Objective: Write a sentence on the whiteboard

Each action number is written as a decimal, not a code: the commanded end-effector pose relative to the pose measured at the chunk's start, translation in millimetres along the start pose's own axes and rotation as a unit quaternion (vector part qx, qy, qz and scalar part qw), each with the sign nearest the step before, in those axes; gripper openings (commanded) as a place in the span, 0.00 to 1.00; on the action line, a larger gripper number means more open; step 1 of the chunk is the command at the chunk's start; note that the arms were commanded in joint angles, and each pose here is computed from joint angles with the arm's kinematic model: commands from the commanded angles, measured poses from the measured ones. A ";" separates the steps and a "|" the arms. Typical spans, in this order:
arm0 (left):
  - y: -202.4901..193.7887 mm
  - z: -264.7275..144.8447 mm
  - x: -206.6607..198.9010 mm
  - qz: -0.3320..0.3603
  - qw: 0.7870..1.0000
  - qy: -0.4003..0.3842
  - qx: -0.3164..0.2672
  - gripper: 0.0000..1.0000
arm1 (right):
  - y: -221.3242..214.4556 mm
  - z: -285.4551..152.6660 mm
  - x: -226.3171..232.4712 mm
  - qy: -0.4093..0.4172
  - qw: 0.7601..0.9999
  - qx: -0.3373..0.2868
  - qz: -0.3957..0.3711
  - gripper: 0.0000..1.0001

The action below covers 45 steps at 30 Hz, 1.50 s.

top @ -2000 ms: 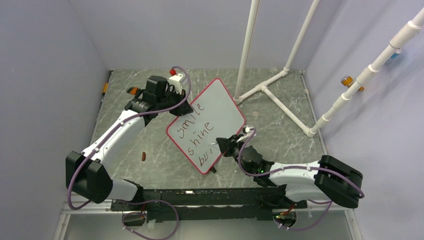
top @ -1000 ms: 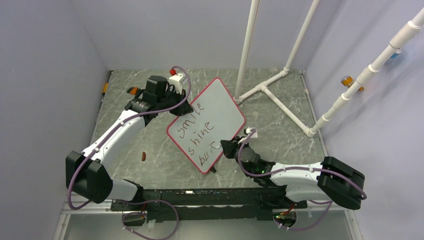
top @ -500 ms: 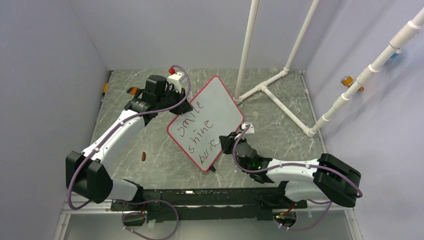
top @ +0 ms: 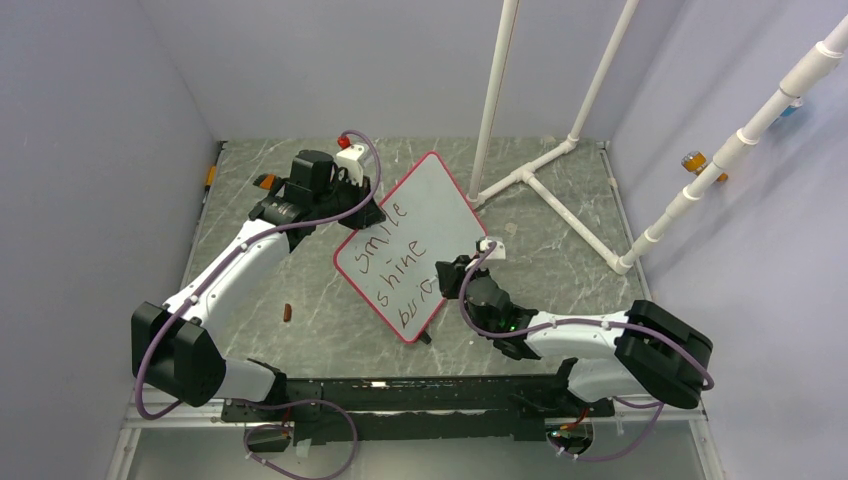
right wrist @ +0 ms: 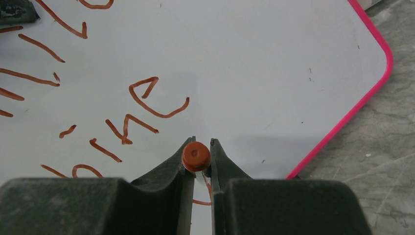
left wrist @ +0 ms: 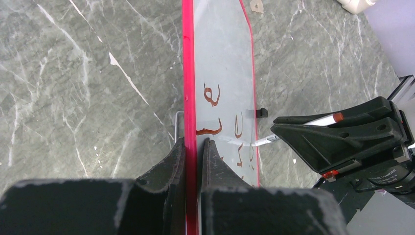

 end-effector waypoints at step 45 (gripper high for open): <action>5.9 0.5 13.9 0.041 0.998 0.037 -0.016 0.00 | 29.8 -54.8 -6.2 0.116 0.989 -0.067 0.068 0.00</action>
Point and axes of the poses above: each gripper's point midway between its finger pads, its own z axis out along the fingers, its own x axis along the line the jaws close on, y = z × x, the point moved 5 cm from there along -z, back along the fingers, and after that the axes turned 6 degrees about z, right-handed, at the moved point
